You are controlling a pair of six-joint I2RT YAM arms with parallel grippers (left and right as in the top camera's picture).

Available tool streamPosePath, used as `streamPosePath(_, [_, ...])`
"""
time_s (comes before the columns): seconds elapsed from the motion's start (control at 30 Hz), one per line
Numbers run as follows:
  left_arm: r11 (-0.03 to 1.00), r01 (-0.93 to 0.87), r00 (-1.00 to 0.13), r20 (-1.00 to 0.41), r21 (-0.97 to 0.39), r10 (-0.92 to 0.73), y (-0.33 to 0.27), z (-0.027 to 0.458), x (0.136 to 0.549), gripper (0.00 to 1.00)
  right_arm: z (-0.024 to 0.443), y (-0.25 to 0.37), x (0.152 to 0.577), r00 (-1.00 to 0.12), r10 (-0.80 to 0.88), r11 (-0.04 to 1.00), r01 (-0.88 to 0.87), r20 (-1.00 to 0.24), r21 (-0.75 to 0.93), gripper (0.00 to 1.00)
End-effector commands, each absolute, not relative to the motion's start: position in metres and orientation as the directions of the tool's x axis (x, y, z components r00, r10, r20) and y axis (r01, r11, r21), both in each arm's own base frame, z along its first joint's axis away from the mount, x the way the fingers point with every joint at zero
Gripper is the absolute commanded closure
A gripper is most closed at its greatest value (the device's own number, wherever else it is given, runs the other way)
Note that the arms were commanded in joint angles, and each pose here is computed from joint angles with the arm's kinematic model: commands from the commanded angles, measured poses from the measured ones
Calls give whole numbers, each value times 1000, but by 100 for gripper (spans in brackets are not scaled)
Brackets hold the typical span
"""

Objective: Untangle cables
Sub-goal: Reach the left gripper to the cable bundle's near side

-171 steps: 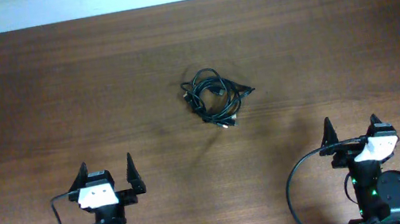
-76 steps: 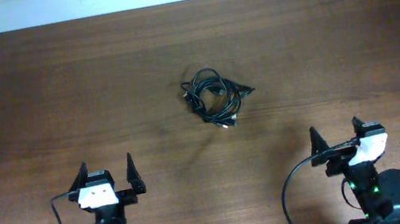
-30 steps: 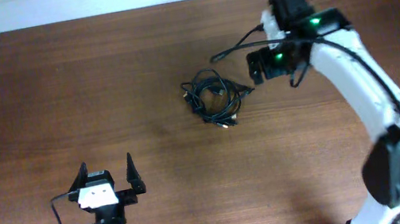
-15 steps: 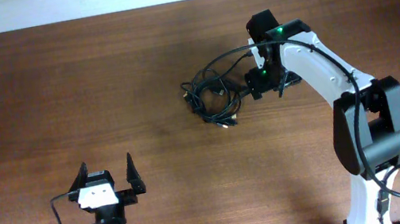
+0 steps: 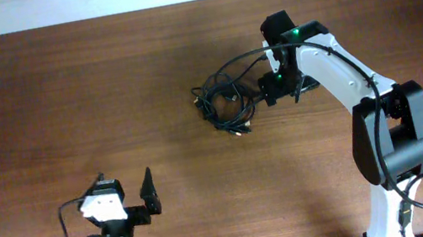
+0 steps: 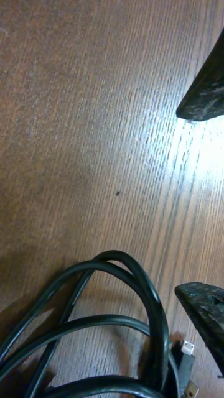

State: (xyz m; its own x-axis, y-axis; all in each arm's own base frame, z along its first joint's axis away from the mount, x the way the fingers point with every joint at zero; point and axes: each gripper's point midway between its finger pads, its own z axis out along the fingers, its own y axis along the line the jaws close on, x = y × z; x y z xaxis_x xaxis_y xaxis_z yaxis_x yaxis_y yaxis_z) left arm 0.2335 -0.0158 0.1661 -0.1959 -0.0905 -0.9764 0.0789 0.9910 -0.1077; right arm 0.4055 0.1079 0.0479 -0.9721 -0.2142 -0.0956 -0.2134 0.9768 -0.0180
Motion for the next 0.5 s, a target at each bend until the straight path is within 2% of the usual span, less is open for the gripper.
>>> streamPosePath(0.0, [976, 138, -181, -973, -169, -143, -27, 257, 226, 2, 50, 109, 409, -971, -216, 976, -214, -106, -30, 18])
streamPosePath(0.1, [952, 233, -250, -958, -200, -140, -45, 292, 243, 2, 55, 109, 410, -970, -215, 977, -213, -116, -29, 18])
streamPosePath(0.2, [896, 338, -409, -902, -287, -135, -70, 303, 281, 2, 75, 106, 415, -963, -212, 977, -206, -168, -52, 18])
streamPosePath(0.27, [855, 371, -525, -841, -363, -129, -83, 293, 304, 2, 98, 101, 420, -953, -210, 977, -196, -219, -82, 18])
streamPosePath(0.33, [765, 465, -635, -770, -445, -62, -112, 276, 330, 2, 134, 93, 423, -935, -205, 977, -176, -290, -124, 15])
streamPosePath(0.4, [682, 552, -673, -739, -479, 25, -138, 256, 348, 2, 166, 88, 423, -917, -198, 978, -159, -347, -138, 8])
streamPosePath(0.47, [653, 570, -707, -703, -499, 80, -154, 231, 363, 2, 204, 82, 419, -897, -181, 981, -139, -404, -132, 2])
